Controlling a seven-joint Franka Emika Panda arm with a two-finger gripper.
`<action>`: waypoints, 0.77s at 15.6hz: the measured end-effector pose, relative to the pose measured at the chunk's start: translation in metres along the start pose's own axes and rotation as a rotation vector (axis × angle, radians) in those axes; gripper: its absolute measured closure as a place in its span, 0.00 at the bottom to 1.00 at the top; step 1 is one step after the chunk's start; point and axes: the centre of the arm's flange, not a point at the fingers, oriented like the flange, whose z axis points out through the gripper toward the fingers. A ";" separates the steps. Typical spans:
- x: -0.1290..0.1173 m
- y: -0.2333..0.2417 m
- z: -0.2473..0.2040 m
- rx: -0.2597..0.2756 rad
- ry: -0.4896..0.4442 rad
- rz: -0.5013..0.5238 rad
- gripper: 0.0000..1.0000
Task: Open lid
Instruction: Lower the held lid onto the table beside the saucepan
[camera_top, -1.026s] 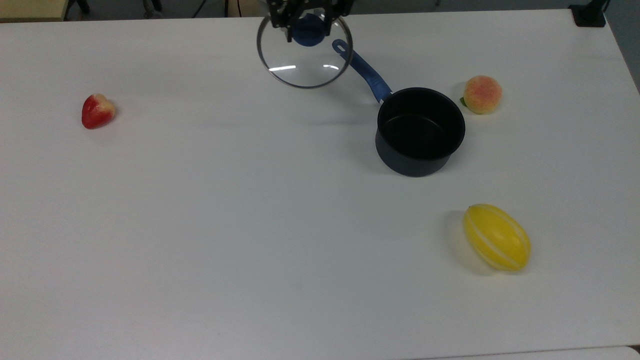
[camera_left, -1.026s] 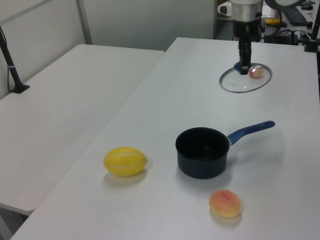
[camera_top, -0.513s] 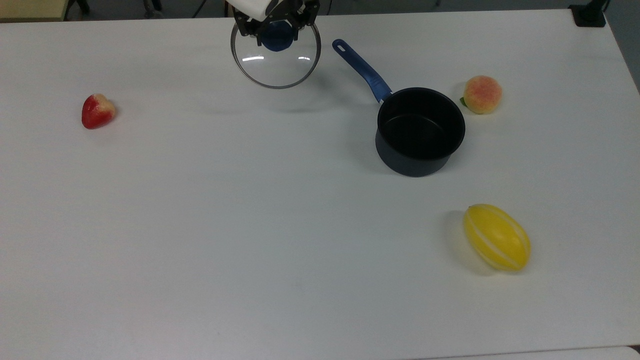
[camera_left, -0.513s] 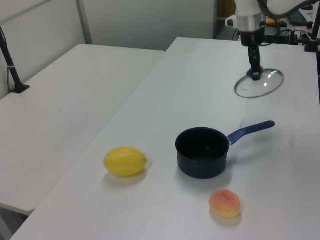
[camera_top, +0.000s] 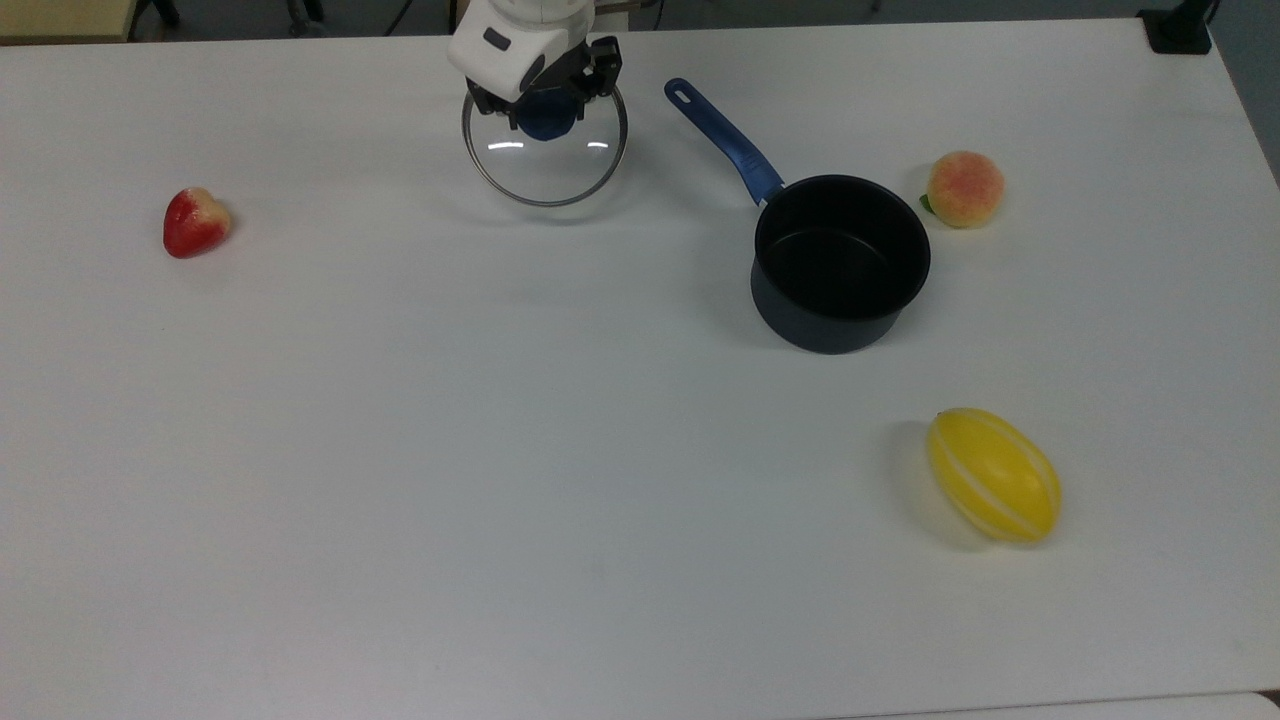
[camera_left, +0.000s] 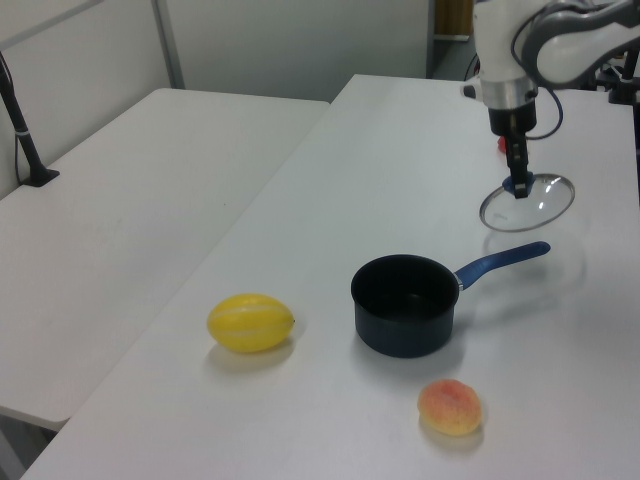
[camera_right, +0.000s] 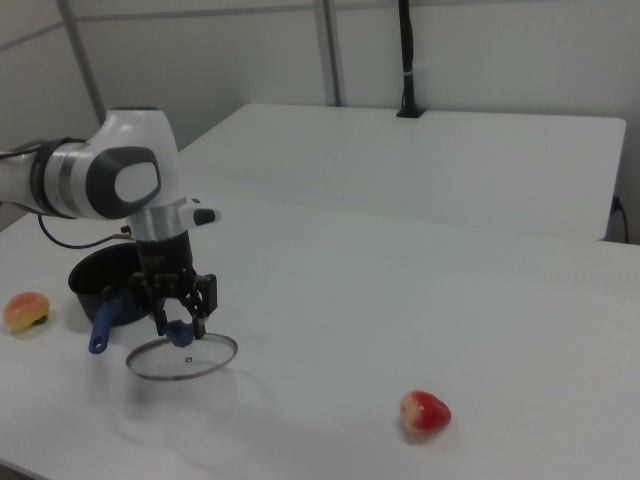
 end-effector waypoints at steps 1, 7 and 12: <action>0.000 0.001 0.006 -0.001 0.014 0.001 0.34; 0.002 0.002 0.041 -0.010 0.107 0.004 0.34; 0.006 0.002 0.057 -0.007 0.129 0.003 0.34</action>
